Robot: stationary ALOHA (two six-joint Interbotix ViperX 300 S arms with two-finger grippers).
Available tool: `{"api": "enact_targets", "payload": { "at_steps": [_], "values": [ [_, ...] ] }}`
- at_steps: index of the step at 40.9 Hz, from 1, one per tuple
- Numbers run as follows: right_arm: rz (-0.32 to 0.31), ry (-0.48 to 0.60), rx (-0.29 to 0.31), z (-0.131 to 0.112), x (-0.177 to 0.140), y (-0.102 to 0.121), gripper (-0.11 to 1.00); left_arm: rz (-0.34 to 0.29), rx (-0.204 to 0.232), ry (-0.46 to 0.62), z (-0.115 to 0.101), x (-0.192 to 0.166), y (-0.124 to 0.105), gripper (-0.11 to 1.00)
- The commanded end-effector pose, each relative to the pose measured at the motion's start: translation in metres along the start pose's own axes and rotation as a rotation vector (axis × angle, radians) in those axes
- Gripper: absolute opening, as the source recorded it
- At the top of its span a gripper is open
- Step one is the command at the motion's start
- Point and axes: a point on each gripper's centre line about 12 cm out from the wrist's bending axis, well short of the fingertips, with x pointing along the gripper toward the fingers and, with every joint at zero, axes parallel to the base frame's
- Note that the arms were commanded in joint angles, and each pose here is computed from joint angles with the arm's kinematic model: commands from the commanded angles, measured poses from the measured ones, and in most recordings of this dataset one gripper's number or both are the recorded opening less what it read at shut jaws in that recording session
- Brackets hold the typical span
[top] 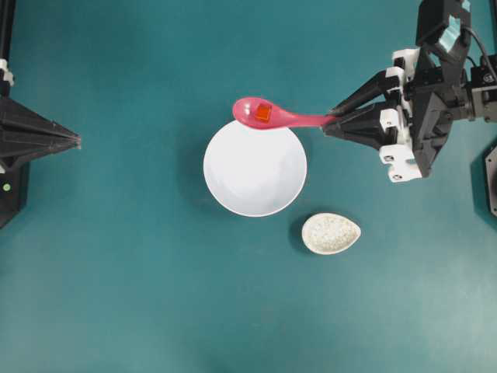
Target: Grip the spoon and scoop the red block from the bowl with right arm.
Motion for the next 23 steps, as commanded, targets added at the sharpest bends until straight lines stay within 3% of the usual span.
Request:
{"api": "enact_targets", "payload": {
  "at_steps": [1, 23],
  "values": [
    [0.012, -0.023, -0.003, 0.0077, -0.0025, 0.0044, 0.23, -0.002, 0.005, -0.023, 0.0126, 0.0000, -0.0005, 0.00],
    [0.011, -0.019, 0.000, 0.0069, -0.0011, 0.0039, 0.23, -0.001, 0.022, -0.018, 0.0115, 0.0007, -0.0004, 0.00]
  ]
}}
